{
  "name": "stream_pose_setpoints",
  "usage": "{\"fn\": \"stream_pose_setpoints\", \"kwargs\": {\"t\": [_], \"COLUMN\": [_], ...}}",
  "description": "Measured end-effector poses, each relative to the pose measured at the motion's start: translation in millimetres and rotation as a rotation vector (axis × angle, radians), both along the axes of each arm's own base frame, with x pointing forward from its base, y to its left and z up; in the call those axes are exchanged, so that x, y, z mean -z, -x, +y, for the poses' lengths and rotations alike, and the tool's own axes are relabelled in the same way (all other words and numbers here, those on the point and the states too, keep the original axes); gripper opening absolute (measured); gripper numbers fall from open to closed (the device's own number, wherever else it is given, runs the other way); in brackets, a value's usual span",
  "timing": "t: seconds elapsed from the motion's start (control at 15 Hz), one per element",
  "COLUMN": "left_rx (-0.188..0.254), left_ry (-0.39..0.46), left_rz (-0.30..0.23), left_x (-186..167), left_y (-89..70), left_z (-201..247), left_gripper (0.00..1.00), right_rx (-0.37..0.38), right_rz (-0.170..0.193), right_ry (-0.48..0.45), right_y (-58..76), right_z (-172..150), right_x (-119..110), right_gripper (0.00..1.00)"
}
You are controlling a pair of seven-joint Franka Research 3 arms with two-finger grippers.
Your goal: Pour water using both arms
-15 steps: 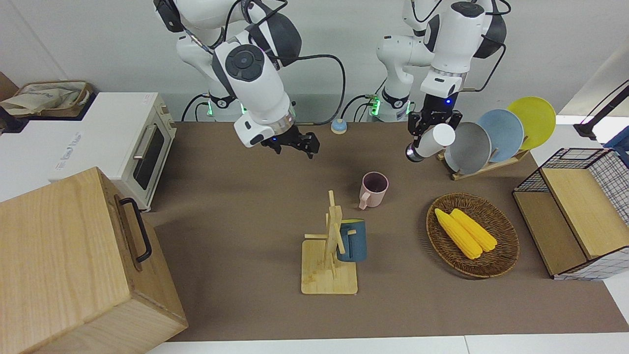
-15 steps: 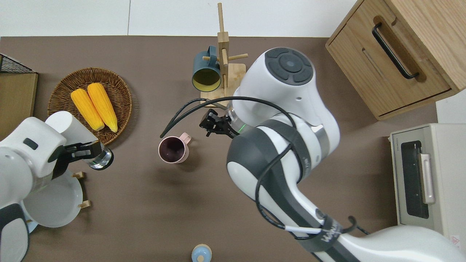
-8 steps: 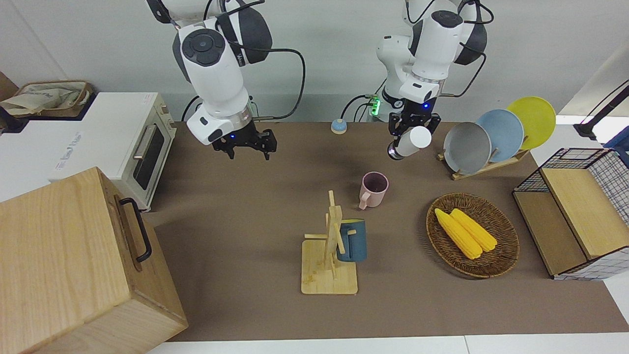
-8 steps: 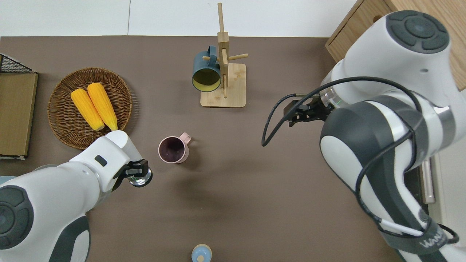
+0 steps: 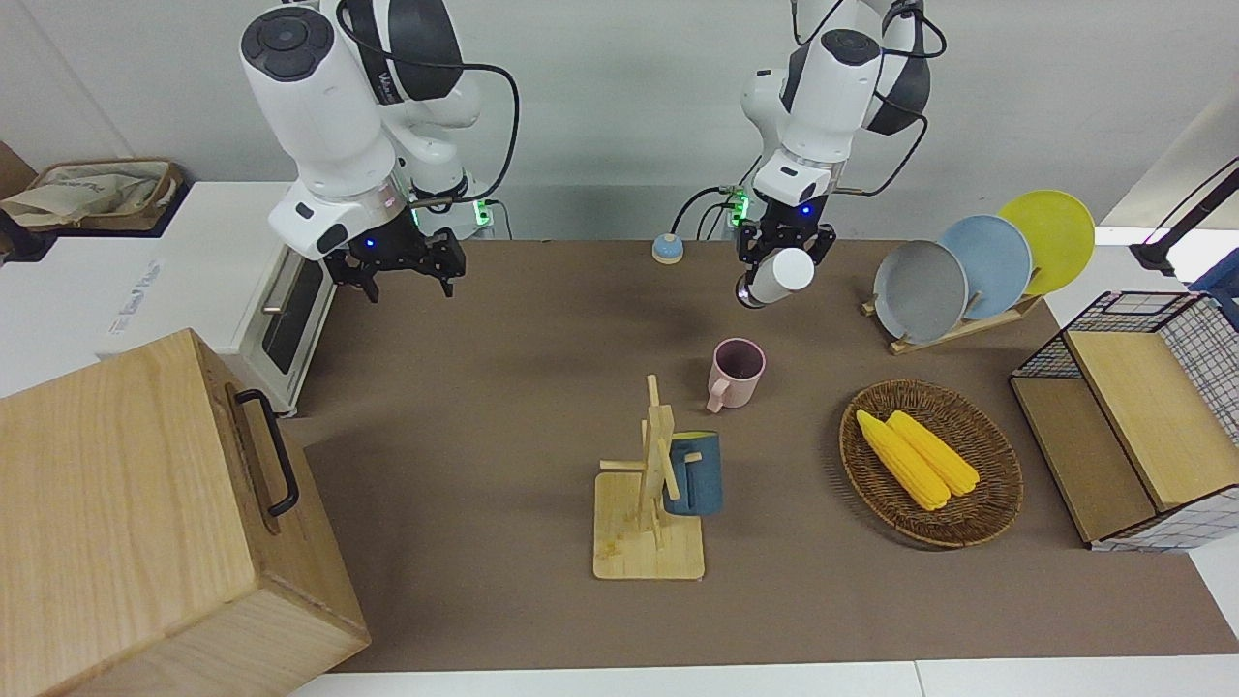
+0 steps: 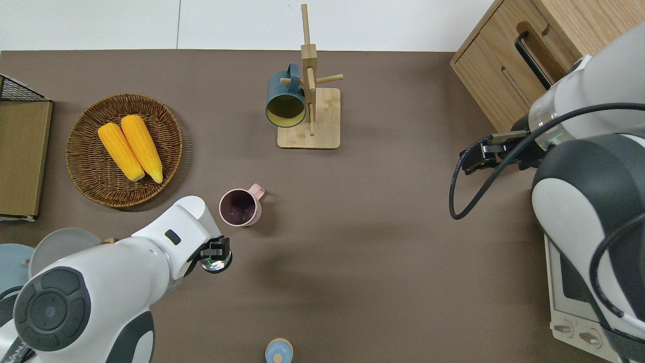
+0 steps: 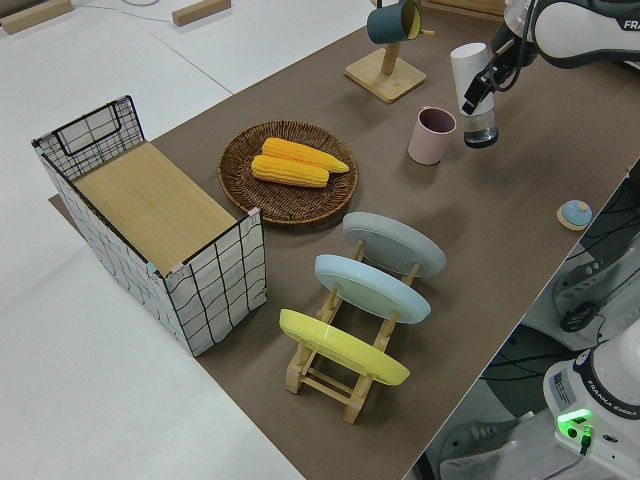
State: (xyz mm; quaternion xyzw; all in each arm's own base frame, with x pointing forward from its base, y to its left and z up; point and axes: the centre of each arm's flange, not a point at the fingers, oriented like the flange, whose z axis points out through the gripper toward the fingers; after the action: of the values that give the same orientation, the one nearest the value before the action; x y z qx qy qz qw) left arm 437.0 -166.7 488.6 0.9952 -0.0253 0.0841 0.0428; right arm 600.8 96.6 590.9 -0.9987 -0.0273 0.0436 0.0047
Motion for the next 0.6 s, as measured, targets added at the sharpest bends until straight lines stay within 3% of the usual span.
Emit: {"fn": "stream_pose_setpoints", "kwargs": {"t": [0.6], "left_rx": [0.023], "left_ry": [-0.018], "left_rz": [0.047], "left_x": [29], "left_y": [2.2], "left_z": [-12], "left_gripper": [0.63], "right_rx": [-0.080], "right_rz": [-0.022], "right_ry": [0.009], "right_y": [6.8], "right_z": [-18], "right_x": [-16], "right_gripper": [1.00]}}
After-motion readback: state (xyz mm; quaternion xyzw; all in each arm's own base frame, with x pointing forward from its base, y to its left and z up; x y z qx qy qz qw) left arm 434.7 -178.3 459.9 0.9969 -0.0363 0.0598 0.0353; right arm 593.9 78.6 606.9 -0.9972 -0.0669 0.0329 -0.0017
